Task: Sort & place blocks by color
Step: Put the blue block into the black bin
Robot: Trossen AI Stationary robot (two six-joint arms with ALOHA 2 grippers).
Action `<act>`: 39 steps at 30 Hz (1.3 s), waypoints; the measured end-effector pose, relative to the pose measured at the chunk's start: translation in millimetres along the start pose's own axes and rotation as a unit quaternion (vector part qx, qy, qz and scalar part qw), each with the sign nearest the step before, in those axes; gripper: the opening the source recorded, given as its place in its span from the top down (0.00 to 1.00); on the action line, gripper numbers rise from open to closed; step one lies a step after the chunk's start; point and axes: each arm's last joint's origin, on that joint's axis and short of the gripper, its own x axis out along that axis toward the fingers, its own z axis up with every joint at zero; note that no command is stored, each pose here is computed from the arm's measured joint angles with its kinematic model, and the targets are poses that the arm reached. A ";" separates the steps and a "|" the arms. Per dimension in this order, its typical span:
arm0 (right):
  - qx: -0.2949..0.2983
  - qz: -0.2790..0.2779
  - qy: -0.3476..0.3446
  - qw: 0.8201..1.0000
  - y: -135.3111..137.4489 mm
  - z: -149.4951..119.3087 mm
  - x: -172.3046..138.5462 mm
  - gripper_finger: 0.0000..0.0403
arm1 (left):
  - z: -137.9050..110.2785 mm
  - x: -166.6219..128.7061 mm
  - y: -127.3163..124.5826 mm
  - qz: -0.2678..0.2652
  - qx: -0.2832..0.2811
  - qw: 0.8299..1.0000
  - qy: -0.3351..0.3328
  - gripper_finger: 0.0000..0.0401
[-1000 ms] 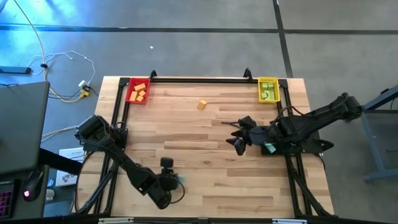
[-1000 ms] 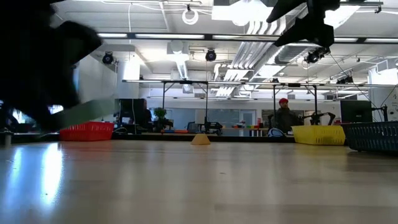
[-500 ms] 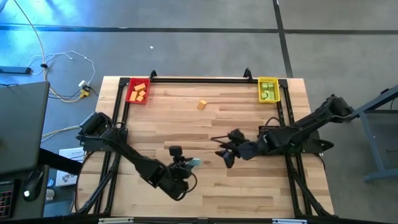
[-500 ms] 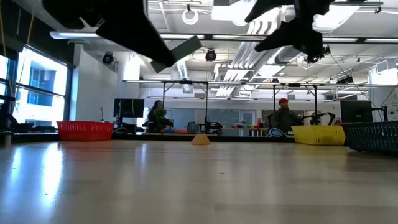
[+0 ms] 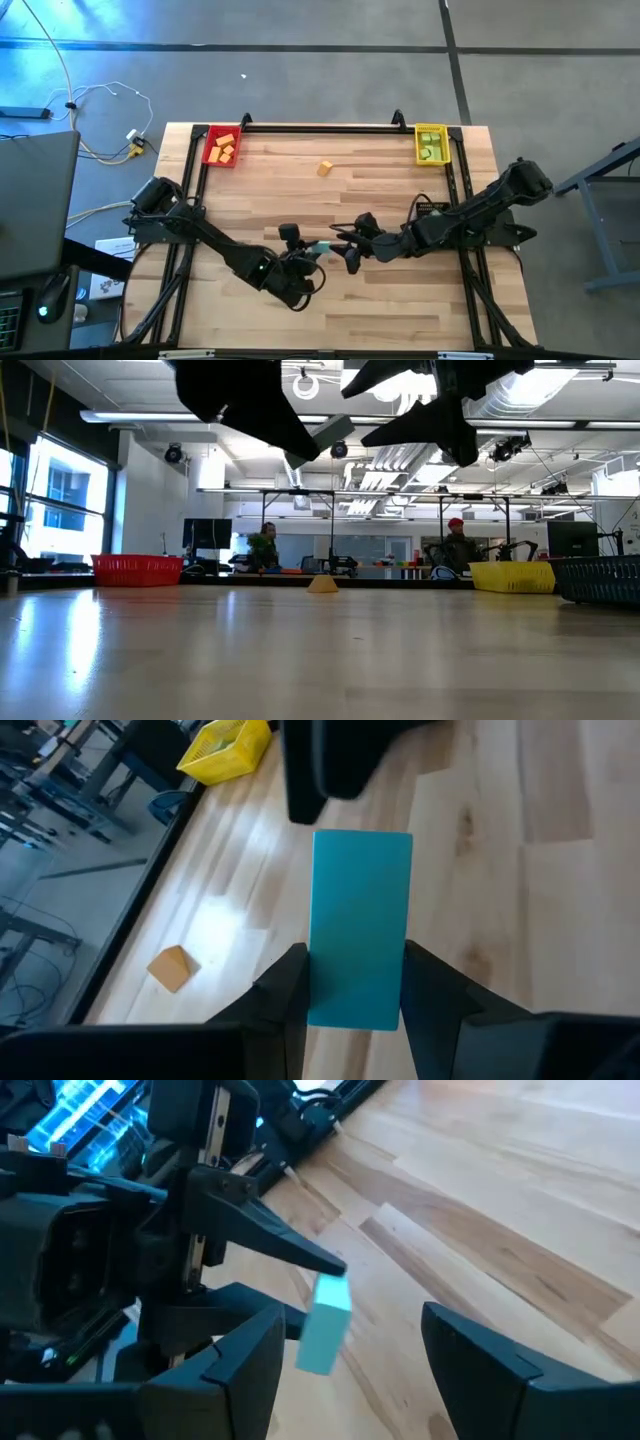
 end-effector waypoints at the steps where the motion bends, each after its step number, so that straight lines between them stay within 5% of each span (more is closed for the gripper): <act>1: 0.000 -0.002 -0.002 1.000 -0.4 -0.4 1.1 0.45 | 0.4 1.6 1.2 0.002 0.003 1.000 0.001 0.75; 15: -0.025 -0.037 -0.020 0.999 -9.5 1.3 11.2 0.47 | 13.9 20.2 14.5 0.013 -0.009 1.000 -0.022 0.75; 25: -0.058 -0.037 -0.018 0.997 -9.0 0.8 10.5 0.90 | 14.2 30.7 22.5 0.003 -0.021 1.000 -0.009 0.74; 39: -0.076 -0.126 0.045 0.988 -24.3 -19.5 2.2 0.92 | 13.5 36.0 22.3 -0.085 -0.086 0.993 0.015 0.74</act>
